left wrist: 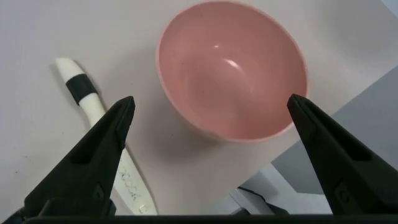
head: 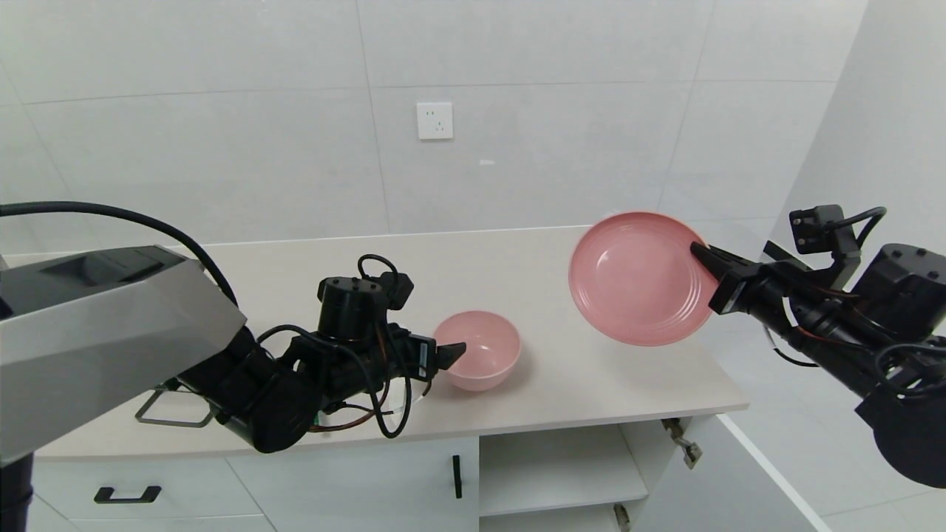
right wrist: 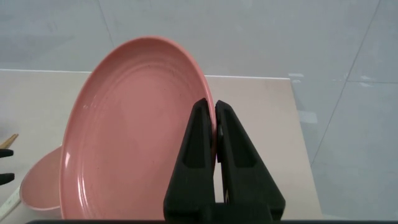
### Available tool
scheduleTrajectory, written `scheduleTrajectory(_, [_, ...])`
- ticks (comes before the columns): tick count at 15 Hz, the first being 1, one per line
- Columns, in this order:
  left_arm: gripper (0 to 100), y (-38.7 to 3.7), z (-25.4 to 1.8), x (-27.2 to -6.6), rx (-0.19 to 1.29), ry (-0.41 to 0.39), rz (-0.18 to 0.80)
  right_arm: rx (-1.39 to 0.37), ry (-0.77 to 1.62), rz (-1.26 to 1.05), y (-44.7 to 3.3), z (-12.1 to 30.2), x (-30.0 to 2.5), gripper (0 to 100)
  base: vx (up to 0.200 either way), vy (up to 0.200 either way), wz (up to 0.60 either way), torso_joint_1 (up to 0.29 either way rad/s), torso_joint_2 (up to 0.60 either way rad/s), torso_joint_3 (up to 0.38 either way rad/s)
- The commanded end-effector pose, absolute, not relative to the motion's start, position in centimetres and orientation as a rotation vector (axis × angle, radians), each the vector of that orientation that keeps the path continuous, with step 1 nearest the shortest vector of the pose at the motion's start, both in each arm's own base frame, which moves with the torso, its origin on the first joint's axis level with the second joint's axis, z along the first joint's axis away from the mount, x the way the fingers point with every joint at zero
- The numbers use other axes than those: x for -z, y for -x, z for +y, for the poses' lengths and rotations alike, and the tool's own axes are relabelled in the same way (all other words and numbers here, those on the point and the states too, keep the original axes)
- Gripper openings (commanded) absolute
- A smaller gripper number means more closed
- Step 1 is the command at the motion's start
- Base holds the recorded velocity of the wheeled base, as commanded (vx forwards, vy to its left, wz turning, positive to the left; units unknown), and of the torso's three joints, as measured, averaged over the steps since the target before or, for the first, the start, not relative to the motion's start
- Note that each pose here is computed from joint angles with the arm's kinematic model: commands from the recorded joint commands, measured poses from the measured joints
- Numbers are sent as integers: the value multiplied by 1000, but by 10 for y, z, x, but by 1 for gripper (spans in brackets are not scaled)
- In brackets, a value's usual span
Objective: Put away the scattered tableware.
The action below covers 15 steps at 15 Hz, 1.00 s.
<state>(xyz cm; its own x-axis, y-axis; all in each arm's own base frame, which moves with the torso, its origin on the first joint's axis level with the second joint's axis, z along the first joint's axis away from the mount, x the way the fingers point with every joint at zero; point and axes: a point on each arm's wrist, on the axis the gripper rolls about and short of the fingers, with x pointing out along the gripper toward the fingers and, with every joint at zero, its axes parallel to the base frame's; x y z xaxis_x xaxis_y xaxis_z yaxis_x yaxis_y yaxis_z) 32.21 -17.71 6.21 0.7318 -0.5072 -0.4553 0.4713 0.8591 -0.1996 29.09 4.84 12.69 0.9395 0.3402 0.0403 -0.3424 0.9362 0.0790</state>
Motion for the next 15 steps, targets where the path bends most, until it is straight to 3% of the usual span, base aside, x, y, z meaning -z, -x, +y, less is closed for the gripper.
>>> scheduleTrajectory(1, [100,-335,-180,-55,530,74,525,-351,-86,-23,-291,49,-126,0,0,0,0,0,0,0])
scheduleTrajectory(7, [100,-374,-165,-29,450,96,533,-351,-86,-9,-290,49,-123,0,0,0,0,0,0,0])
scheduleTrajectory(15, [100,-376,-190,-15,489,104,550,-352,-84,-11,-291,49,-123,0,0,0,0,0,0,0])
